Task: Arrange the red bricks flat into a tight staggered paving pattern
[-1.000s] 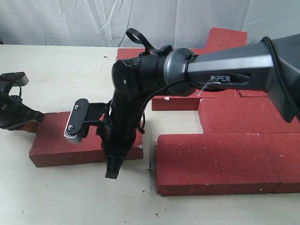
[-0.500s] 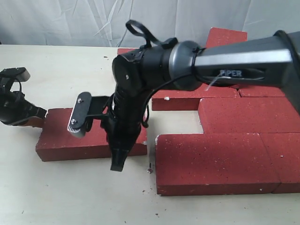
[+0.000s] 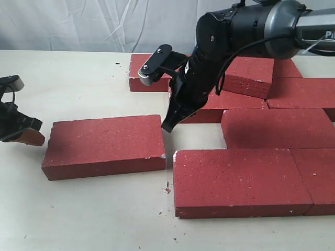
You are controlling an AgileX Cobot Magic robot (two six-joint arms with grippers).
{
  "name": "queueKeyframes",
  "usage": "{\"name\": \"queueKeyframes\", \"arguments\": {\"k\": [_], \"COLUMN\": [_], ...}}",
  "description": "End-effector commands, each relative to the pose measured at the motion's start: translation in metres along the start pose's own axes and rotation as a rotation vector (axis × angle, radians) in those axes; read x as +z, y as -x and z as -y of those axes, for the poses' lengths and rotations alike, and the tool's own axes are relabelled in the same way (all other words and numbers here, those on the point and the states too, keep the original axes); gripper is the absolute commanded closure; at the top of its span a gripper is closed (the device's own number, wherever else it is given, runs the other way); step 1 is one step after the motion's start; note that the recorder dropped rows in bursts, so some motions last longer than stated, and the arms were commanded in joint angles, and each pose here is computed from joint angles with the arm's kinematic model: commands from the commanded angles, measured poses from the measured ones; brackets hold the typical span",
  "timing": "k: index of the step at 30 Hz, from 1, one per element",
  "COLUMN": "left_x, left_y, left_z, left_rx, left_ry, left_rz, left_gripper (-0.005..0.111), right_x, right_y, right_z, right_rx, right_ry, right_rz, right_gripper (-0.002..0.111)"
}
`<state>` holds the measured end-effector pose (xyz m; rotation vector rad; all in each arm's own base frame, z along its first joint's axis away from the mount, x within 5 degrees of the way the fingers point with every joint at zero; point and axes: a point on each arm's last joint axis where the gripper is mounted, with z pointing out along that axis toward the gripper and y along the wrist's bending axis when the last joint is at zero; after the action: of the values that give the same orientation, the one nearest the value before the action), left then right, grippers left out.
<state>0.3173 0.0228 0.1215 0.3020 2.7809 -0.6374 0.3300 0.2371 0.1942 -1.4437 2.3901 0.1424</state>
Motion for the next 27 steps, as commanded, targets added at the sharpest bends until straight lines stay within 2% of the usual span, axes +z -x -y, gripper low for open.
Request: {"name": "queueKeyframes", "arguments": {"k": [1,10,16,22,27], "left_x": [0.012,0.012,0.012,0.022,0.026], "left_y": [0.002,0.006,0.008,0.013,0.017], "left_z": [0.007,0.009,0.010,0.027,0.031], "left_rx": [0.036,0.021,0.030,0.098,0.119], "left_ry": [-0.004,-0.009,-0.025,-0.017,0.029], "left_rz": [-0.024,0.000,0.024,0.014,0.039], "left_gripper": [0.107,0.107,0.107,0.107,0.107], "right_x": [0.023,0.046,0.045,0.042,0.042], "right_y": [-0.005,-0.007,-0.002,0.003,0.002], "right_z": [0.004,0.003,0.003,0.004,0.004], "right_rx": [0.019,-0.003,0.020,0.044,0.025], "right_ry": [0.008,0.030,0.034,0.043,0.036], "right_rz": [-0.019,-0.035,-0.005,0.021,0.005], "right_gripper": [0.109,0.109,0.109,0.109,0.109]}}
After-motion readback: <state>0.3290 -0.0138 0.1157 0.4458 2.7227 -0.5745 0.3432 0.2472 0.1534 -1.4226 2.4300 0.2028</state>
